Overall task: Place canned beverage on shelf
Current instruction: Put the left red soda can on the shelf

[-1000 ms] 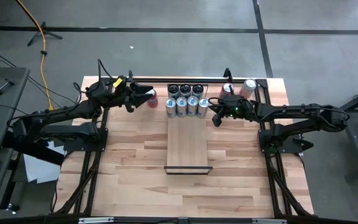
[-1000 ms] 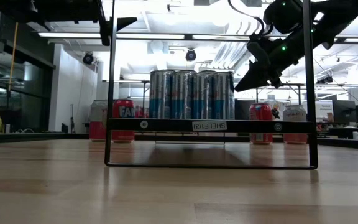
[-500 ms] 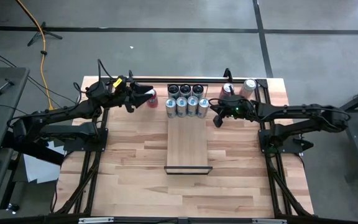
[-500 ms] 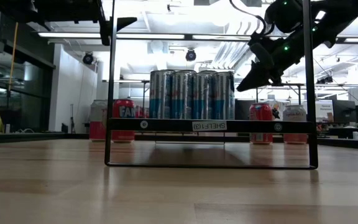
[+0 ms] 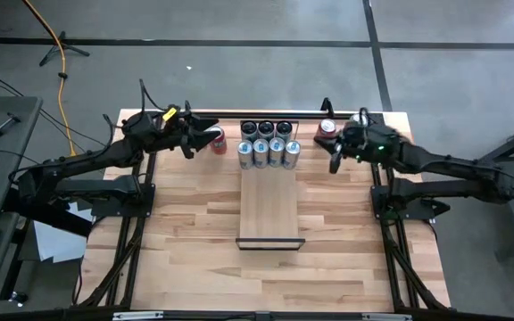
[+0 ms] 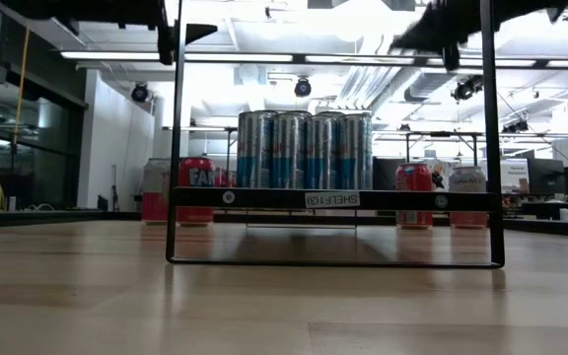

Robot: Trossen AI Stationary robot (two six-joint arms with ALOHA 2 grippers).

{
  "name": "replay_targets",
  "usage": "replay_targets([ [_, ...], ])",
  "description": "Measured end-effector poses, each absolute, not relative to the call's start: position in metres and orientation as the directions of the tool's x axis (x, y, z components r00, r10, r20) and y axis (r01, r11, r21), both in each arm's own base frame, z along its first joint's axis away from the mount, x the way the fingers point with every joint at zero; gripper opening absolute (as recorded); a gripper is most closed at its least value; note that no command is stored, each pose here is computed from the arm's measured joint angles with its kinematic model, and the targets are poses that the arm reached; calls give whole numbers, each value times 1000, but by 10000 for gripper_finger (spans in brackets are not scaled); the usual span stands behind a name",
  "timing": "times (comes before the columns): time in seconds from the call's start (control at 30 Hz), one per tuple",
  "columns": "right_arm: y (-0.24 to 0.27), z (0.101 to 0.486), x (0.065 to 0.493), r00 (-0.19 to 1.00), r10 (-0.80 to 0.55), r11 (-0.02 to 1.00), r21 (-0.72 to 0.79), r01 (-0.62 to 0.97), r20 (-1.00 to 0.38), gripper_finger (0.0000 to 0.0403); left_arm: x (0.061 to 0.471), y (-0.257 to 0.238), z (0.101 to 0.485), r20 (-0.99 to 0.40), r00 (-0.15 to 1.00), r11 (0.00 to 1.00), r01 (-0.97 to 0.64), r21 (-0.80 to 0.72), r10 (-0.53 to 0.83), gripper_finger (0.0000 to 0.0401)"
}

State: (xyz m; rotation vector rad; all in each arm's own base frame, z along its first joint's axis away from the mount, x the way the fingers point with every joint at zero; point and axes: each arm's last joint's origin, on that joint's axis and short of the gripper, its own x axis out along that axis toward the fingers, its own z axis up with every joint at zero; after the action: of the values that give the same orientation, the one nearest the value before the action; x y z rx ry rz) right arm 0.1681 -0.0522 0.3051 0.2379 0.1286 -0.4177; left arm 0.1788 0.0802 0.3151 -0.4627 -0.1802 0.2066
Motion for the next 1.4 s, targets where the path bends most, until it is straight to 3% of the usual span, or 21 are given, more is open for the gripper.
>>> replay_targets([
  [0.23,-51,359,165,928,-368,922,149,358,52,0,178,80,338,18,968,934,-238,-268,252,296],
  [0.4,-52,371,170,927,-369,925,128,358,66,0,177,80,341,24,967,951,-245,-191,254,296],
  [0.63,-54,362,176,929,-369,925,88,369,-20,12,177,80,340,20,961,946,-269,-183,277,296],
  [0.83,-54,361,175,925,-378,918,111,380,-36,88,177,81,340,19,954,940,-292,-175,300,296],
  [1.2,-56,359,174,893,-446,861,241,447,-61,304,177,82,340,19,946,932,-316,-175,324,296],
  [1.4,-56,353,174,887,-446,857,229,461,-117,343,176,84,337,-15,922,894,-378,-242,386,296],
])
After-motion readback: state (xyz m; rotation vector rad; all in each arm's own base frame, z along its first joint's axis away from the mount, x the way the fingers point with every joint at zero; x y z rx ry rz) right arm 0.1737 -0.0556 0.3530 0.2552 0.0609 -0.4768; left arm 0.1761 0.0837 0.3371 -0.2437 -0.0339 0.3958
